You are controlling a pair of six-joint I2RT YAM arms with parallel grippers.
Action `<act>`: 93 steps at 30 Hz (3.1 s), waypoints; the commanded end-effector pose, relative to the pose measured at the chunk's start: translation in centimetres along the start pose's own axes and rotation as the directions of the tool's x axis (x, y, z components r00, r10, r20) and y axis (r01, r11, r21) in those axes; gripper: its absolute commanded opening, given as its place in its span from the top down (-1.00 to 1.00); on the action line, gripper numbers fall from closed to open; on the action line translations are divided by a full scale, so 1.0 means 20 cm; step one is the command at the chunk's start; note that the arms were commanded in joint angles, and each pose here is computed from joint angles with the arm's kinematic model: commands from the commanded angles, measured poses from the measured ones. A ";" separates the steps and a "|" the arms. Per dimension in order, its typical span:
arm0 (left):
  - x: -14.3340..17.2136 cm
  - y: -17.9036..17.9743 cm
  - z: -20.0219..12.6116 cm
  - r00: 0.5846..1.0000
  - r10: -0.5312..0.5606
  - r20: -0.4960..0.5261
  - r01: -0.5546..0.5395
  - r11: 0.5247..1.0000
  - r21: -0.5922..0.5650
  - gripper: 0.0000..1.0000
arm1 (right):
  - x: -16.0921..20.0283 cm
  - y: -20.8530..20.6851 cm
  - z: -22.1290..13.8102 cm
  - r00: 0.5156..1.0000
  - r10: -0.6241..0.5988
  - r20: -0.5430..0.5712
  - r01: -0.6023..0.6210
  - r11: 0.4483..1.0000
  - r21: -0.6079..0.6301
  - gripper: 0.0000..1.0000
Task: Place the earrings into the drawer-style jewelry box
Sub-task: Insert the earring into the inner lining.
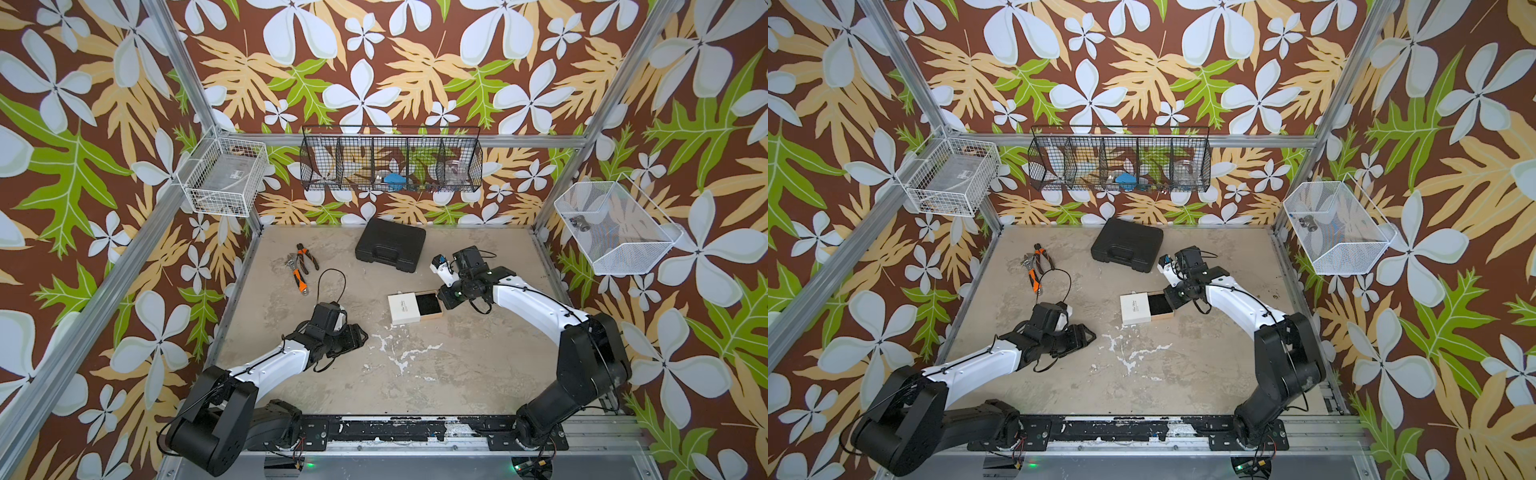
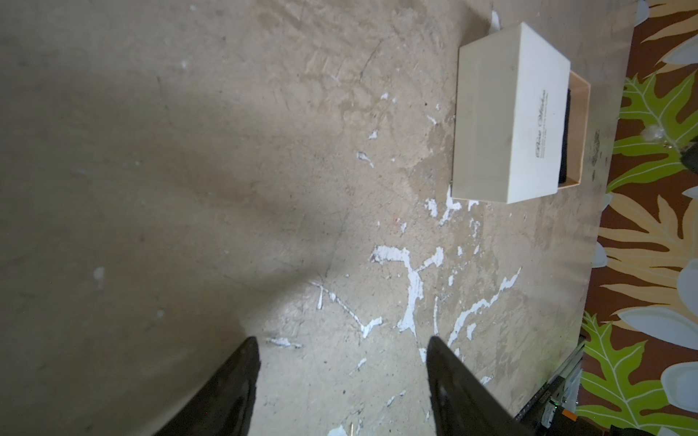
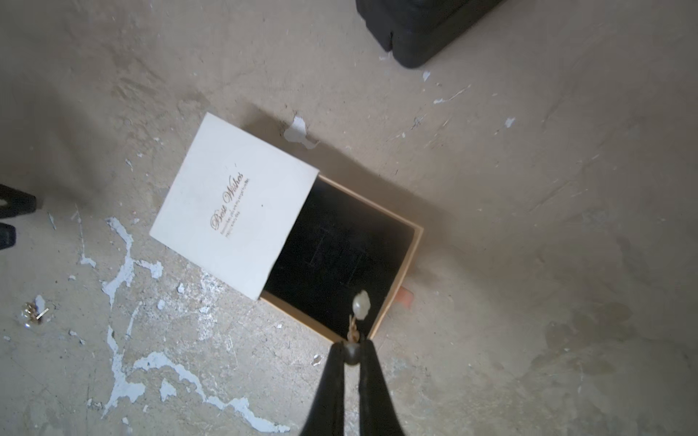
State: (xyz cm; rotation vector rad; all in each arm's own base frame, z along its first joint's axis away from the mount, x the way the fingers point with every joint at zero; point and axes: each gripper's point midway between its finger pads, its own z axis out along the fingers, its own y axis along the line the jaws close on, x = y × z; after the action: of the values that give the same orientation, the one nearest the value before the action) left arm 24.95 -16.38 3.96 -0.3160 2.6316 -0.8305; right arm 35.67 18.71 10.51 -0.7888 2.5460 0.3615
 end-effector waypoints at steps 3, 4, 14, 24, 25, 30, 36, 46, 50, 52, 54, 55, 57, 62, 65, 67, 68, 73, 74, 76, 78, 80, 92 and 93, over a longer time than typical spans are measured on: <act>-0.01 0.00 0.01 1.000 0.024 0.017 -0.024 1.000 0.004 -0.42 | 0.07 0.03 0.04 0.995 -0.019 -0.093 0.014 0.998 -0.054 0.95; -0.01 0.00 0.01 1.000 0.024 0.017 -0.024 1.000 0.005 -0.41 | 0.07 0.04 0.06 0.994 -0.020 -0.104 0.013 0.998 -0.063 0.95; -0.01 0.00 -0.01 0.999 0.030 0.034 -0.030 0.999 0.014 -0.41 | 0.07 0.01 0.15 0.988 -0.015 -0.156 0.004 0.998 -0.069 0.95; -0.02 -0.01 -0.02 0.999 0.032 0.044 -0.033 0.999 0.015 -0.42 | 0.09 -0.04 0.22 0.977 -0.015 -0.214 0.008 0.999 -0.035 0.95; -0.02 -0.01 -0.02 0.998 0.034 0.045 -0.034 0.999 0.014 -0.41 | 0.09 -0.03 0.23 0.976 -0.018 -0.215 0.010 0.999 -0.035 0.95; -0.03 -0.01 -0.02 0.998 0.034 0.047 -0.035 0.999 0.012 -0.41 | 0.07 -0.05 0.25 0.974 -0.021 -0.224 0.018 1.000 -0.018 0.95; -0.03 -0.01 -0.02 0.998 0.035 0.048 -0.036 0.999 0.010 -0.42 | 0.04 -0.04 0.27 0.973 -0.033 -0.228 0.031 0.999 -0.014 0.95; -0.03 -0.01 -0.03 0.998 0.035 0.048 -0.036 0.999 0.011 -0.42 | 0.03 -0.06 0.30 0.967 -0.034 -0.252 0.040 0.999 0.018 0.95; -0.03 -0.01 -0.02 0.998 0.036 0.046 -0.036 0.999 0.014 -0.42 | 0.04 -0.07 0.31 0.963 -0.033 -0.267 0.042 0.999 0.029 0.95; -0.03 -0.01 -0.02 0.998 0.036 0.045 -0.037 0.999 0.012 -0.42 | 0.04 -0.07 0.32 0.963 -0.038 -0.268 0.047 0.999 0.027 0.95; -0.03 -0.01 -0.02 0.998 0.037 0.045 -0.037 0.999 0.013 -0.42 | 0.03 -0.07 0.32 0.962 -0.041 -0.270 0.050 0.998 0.026 0.95; -0.03 -0.01 -0.02 0.998 0.036 0.045 -0.036 0.999 0.011 -0.42 | 0.04 -0.07 0.32 0.961 -0.041 -0.274 0.050 0.998 0.027 0.95; -0.03 -0.01 -0.02 0.998 0.037 0.044 -0.038 0.999 0.011 -0.41 | 0.03 -0.07 0.33 0.959 -0.045 -0.278 0.054 0.998 0.025 0.95; -0.03 -0.01 -0.02 0.998 0.036 0.043 -0.037 0.999 0.009 -0.41 | 0.02 -0.05 0.33 0.958 -0.055 -0.282 0.063 0.998 0.019 0.95; -0.03 -0.01 -0.02 0.998 0.037 0.042 -0.037 0.999 0.008 -0.41 | 0.03 -0.05 0.34 0.955 -0.060 -0.290 0.068 0.998 0.018 0.95; -0.03 0.00 -0.02 0.998 0.035 0.043 -0.036 0.999 0.008 -0.41 | 0.03 -0.05 0.35 0.953 -0.060 -0.297 0.069 0.997 0.018 0.95; -0.02 0.00 -0.02 0.999 0.036 0.041 -0.036 0.999 0.007 -0.41 | 0.04 -0.05 0.35 0.952 -0.062 -0.301 0.070 0.997 0.018 0.95; -0.02 0.00 -0.02 0.999 0.036 0.039 -0.036 0.999 0.008 -0.41 | 0.06 -0.06 0.37 0.943 -0.065 -0.325 0.080 0.996 0.032 0.95; -0.02 0.00 -0.02 0.999 0.037 0.040 -0.037 0.999 0.008 -0.41 | 0.06 -0.06 0.38 0.942 -0.064 -0.329 0.079 0.996 0.031 0.94; -0.02 0.00 -0.02 0.999 0.036 0.039 -0.036 0.999 0.007 -0.41 | 0.06 -0.05 0.38 0.941 -0.065 -0.332 0.079 0.997 0.028 0.92; -0.02 0.00 -0.02 0.999 0.036 0.039 -0.036 0.999 0.007 -0.41 | 0.06 -0.05 0.38 0.940 -0.066 -0.334 0.079 0.996 0.027 0.89; -0.02 0.00 -0.02 0.999 0.035 0.041 -0.036 0.999 0.008 -0.41 | 0.05 -0.05 0.39 0.941 -0.065 -0.333 0.079 0.996 0.027 0.82; -0.04 -0.03 -0.05 0.998 0.030 0.060 -0.031 0.999 0.016 -0.41 | -0.18 -0.01 0.18 0.981 -0.080 -0.175 0.087 0.996 0.036 0.30; -0.05 -0.03 -0.06 0.997 0.030 0.065 -0.031 0.999 0.016 -0.41 | -0.20 -0.01 0.14 0.984 -0.080 -0.157 0.086 0.996 0.036 0.30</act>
State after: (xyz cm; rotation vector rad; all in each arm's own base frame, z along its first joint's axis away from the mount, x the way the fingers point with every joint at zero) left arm 25.21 -16.11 5.08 -0.2898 2.5709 -0.8267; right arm 39.68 21.33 8.57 -0.9512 2.6710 0.2090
